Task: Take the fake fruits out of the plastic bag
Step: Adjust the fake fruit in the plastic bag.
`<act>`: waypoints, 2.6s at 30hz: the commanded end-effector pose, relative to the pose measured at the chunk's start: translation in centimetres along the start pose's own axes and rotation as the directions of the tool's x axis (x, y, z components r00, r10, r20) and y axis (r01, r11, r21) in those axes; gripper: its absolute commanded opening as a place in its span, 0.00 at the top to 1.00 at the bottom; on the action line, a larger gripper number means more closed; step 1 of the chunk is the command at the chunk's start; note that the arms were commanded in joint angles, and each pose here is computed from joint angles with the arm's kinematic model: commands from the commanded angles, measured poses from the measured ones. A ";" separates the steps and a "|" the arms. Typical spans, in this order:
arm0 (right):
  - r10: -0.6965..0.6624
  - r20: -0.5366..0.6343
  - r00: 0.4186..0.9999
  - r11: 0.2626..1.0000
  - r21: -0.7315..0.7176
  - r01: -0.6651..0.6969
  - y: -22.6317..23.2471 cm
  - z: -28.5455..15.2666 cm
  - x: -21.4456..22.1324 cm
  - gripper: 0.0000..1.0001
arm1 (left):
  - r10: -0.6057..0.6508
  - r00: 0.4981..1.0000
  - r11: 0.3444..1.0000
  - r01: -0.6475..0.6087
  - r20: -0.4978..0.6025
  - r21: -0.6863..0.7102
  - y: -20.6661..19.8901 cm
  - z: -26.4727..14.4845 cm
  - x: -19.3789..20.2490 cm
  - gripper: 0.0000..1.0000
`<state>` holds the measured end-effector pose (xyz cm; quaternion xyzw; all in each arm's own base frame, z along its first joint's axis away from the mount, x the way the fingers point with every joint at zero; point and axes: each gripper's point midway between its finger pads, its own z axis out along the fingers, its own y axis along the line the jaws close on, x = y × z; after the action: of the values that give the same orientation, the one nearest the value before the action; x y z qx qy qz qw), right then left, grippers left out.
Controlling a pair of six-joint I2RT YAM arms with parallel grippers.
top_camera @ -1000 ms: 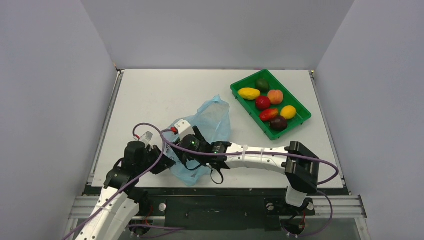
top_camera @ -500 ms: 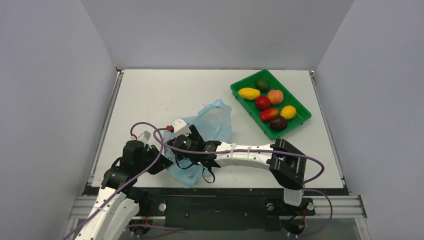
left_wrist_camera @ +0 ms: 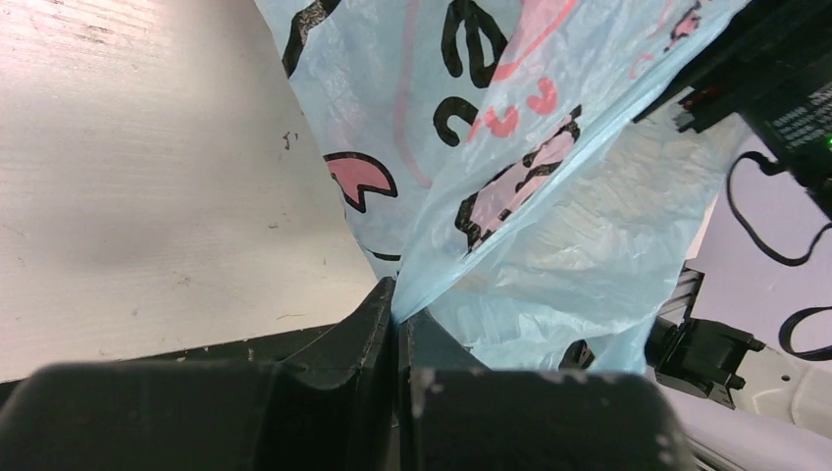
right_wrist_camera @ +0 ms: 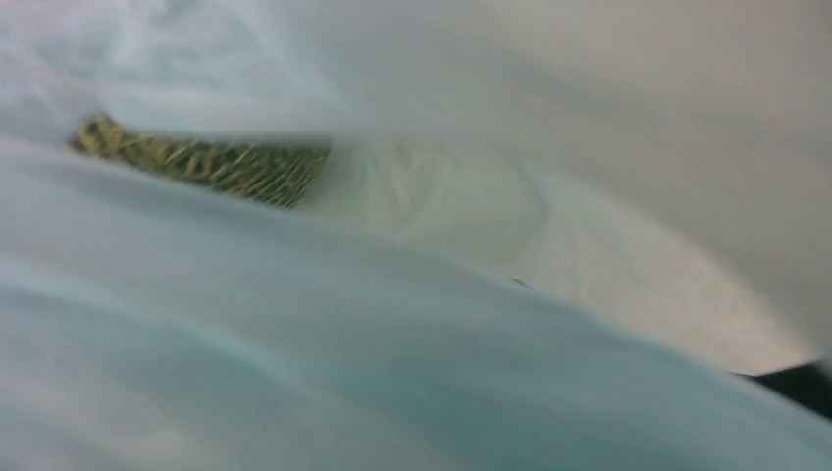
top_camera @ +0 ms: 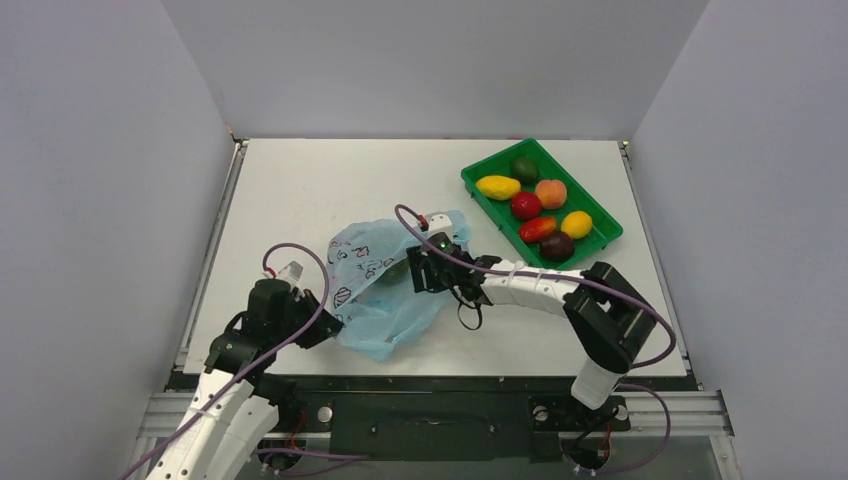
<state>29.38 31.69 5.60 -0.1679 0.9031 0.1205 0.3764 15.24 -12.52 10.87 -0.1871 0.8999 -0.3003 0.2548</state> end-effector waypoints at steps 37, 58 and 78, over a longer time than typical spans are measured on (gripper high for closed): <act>-0.197 0.256 0.946 0.965 0.221 0.141 5.7 1.7 -7.8 0.31 | 0.025 0.999 0.998 -0.027 0.038 0.056 -2.1 -0.4 -1.6 1.00; 0.013 0.272 0.962 0.957 -0.283 0.067 9.7 -6.7 -5.8 0.39 | 0.029 1.000 0.997 -0.029 0.002 0.071 -1.9 0.4 -0.8 1.00; 0.133 0.183 0.974 0.914 -0.404 -0.049 12.6 -8.8 -0.8 0.43 | 0.347 0.926 0.935 -0.354 0.150 0.028 -7.9 -6.9 -7.3 0.28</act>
<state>18.72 40.21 8.95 -0.2414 0.8398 0.2901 0.3902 16.63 -12.55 21.75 -0.1019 0.8798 -0.3113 0.3443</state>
